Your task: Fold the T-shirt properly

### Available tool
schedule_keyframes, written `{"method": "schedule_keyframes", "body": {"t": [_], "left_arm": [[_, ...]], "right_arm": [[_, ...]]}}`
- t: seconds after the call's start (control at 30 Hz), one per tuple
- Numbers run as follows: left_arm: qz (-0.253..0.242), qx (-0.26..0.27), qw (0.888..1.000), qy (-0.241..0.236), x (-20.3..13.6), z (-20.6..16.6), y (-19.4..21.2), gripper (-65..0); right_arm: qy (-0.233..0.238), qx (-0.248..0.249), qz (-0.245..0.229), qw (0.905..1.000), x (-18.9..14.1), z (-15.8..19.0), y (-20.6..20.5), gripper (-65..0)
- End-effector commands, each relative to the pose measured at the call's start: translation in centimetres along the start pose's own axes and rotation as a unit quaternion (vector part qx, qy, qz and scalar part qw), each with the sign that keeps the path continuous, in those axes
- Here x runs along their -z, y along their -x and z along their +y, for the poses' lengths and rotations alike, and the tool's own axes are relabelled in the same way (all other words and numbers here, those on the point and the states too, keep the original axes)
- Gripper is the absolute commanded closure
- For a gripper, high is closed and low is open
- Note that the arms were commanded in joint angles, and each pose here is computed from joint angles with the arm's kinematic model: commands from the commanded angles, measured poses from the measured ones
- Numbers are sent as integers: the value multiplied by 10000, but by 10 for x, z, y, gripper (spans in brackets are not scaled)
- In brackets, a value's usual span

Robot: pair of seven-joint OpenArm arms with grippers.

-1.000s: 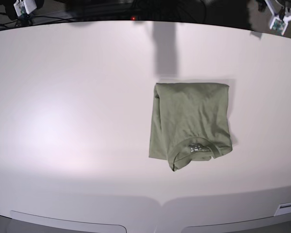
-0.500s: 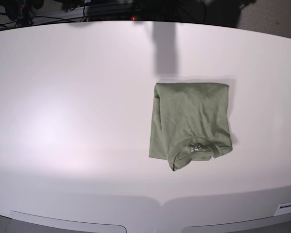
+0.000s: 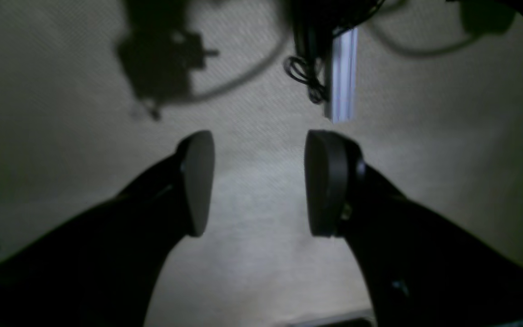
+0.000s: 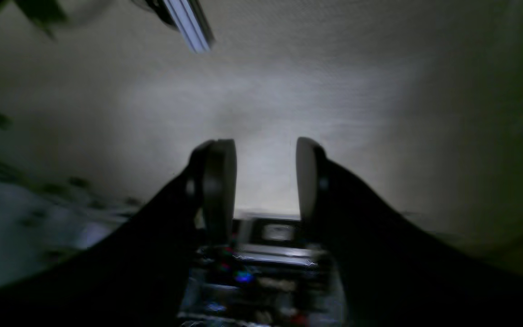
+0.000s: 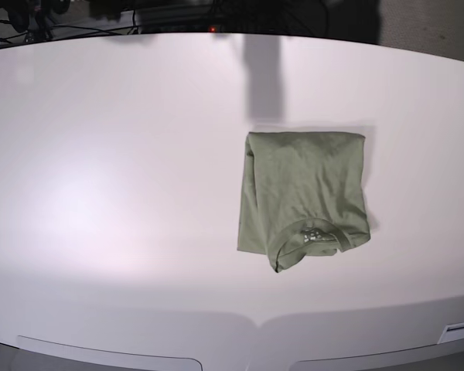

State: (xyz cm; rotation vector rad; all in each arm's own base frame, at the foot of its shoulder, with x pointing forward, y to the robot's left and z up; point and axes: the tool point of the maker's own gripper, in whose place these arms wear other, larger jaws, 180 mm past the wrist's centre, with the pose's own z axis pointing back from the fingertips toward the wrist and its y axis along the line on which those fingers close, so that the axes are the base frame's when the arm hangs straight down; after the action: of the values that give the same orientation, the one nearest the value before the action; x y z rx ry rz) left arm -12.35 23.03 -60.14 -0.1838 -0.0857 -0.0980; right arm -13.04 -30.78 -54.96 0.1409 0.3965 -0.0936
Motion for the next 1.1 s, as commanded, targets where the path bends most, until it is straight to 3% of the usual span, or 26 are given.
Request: {"method": "schedule_keyframes", "body": {"t": [0.0,0.1,0.27,0.4,0.6,0.77,0.97,1.07], "left_arm": [[102,-46,9999,17,-1,-1,10,-316],[141,-195,9997,76,9,-15,8,-316],[288,-380,9987,-194,20,-28,13,-316],[316,-440,9983,-195,23,-43,18,-316],[247,-201,9993,-215,26,-46,8,-316],[565,64,9897,-1314,22,-13,13,-316],[397,403,9920,-1125,31,-41,4,-316],[293,300,9949,-916,40,-64,-5,-316]], "right_arm": [[131,-266,99,9995,1,-4,-3,-227],[242,-1109,241,9932,21,18,-16,-227],[604,-1526,90,9864,48,42,-31,-227],[582,-1821,-451,9805,52,57,-52,-227],[711,-1788,-1664,9671,39,63,-107,-227],[614,-1783,-2121,9589,30,73,-133,-227],[549,-1798,-2566,9481,20,79,-154,-227],[485,-1827,-2482,9501,21,83,-156,-227]]}}
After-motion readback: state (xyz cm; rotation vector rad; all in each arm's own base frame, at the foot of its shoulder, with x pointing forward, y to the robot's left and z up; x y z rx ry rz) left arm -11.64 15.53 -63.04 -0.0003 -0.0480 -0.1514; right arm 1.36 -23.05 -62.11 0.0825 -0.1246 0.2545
